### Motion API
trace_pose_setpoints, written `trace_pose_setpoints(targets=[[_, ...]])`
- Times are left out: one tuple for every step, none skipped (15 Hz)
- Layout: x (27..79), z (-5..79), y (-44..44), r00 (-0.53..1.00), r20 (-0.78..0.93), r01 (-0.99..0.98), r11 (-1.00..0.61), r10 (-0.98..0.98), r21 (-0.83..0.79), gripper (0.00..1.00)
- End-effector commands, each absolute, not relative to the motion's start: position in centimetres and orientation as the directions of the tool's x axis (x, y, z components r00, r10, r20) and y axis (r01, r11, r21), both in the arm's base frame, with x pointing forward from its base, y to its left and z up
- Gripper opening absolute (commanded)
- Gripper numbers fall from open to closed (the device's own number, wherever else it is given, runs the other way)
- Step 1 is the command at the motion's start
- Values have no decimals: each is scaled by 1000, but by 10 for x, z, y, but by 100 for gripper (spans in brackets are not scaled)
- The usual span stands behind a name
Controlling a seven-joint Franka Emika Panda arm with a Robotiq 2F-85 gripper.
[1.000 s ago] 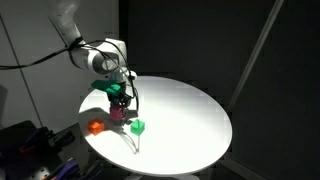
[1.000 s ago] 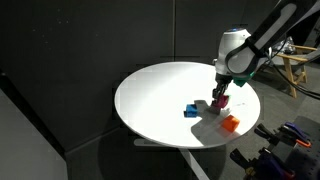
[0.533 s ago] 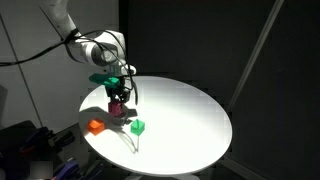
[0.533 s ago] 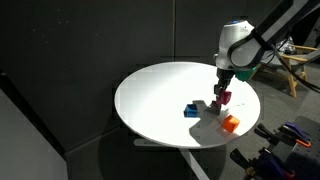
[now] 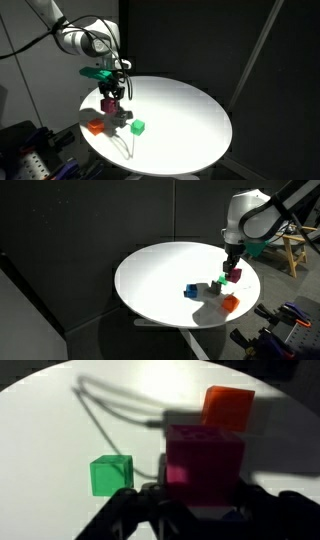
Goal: Put the pink block on the orange block
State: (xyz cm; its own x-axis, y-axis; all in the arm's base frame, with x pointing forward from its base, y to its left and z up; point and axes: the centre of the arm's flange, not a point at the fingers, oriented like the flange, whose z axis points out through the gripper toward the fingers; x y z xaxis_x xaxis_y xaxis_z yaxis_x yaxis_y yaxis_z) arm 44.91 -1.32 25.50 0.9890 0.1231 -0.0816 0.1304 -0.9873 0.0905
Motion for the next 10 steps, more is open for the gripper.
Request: trace_pose_setpoints(targets=[[417,273,-14,991,-83,110,-987,101,116,32],[413,273,-13,992,-83,103,-988,93,115,32],[409,272,-12,994,-76,84,-990,75,113,32],[405,272,-11,995,-73,70,-991,62,111,32],[401,271,-10,996,-71,55,-993,48,108,32],[398,269,-8,998,-62,39,-993,32,110,32],[394,266,-6,998,-51,26,-994,20,111,32],[392,263,-4,999,-43,18,-994,13,111,32],[390,260,-1,999,-36,10,-994,6,111,32],[389,255,3,1000,-23,10,-994,8,112,32]])
